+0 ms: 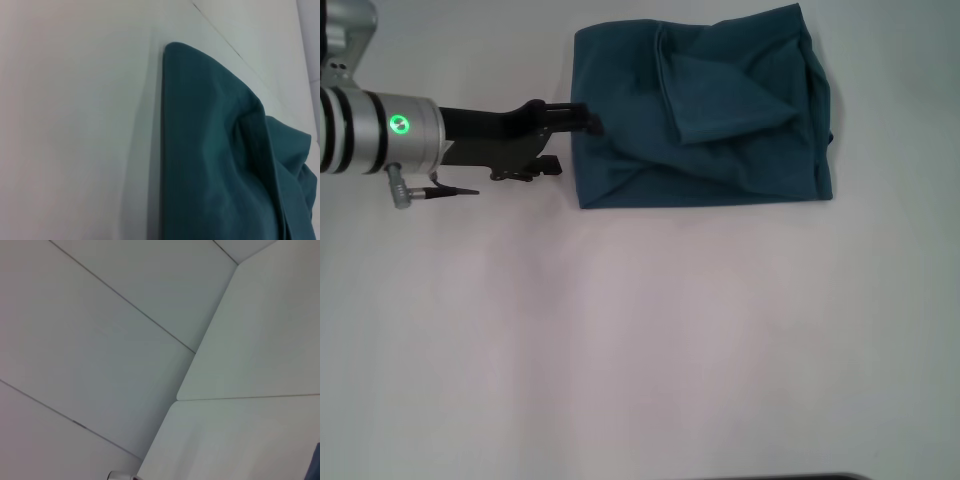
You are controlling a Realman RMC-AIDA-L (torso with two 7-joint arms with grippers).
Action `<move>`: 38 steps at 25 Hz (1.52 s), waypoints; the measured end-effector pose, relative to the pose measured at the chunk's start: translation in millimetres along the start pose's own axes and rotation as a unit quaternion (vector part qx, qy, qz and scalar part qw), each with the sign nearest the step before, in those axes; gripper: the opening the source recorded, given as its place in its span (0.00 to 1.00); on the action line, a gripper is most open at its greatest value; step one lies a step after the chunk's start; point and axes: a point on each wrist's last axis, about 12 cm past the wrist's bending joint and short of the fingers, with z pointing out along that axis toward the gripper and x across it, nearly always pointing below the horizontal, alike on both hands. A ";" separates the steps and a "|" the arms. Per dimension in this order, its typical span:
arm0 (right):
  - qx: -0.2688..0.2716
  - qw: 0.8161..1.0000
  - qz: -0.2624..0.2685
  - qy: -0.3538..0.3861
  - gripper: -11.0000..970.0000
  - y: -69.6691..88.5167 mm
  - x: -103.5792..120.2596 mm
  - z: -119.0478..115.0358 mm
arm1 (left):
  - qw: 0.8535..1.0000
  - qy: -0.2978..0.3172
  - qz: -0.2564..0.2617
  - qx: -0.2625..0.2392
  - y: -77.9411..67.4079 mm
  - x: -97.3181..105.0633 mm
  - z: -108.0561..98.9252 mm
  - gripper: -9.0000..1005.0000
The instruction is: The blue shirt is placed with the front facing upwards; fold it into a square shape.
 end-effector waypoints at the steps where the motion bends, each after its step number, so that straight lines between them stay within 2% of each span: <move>1: 0.000 1.000 0.000 0.000 0.94 0.0 0.0 0.0 | 1.000 0.000 0.000 0.000 -0.8 0.6 1.4 0.91; 14: 0.000 1.000 0.001 -0.002 0.94 -0.4 0.0 -1.0 | 0.999 0.018 0.031 -0.018 -19.6 2.5 29.3 0.90; 22: -0.001 1.000 -0.001 -0.004 0.94 0.5 -1.4 -0.5 | 0.995 0.042 0.078 -0.034 -34.4 5.2 41.7 0.84; 33: -0.007 1.000 0.000 -0.007 0.94 2.2 -3.6 0.5 | 0.994 0.039 0.090 -0.038 -40.7 4.6 46.8 0.62; 38: -0.011 1.000 0.008 -0.008 0.94 0.8 -2.9 2.3 | 0.994 0.038 0.095 -0.038 -44.6 6.6 52.0 0.39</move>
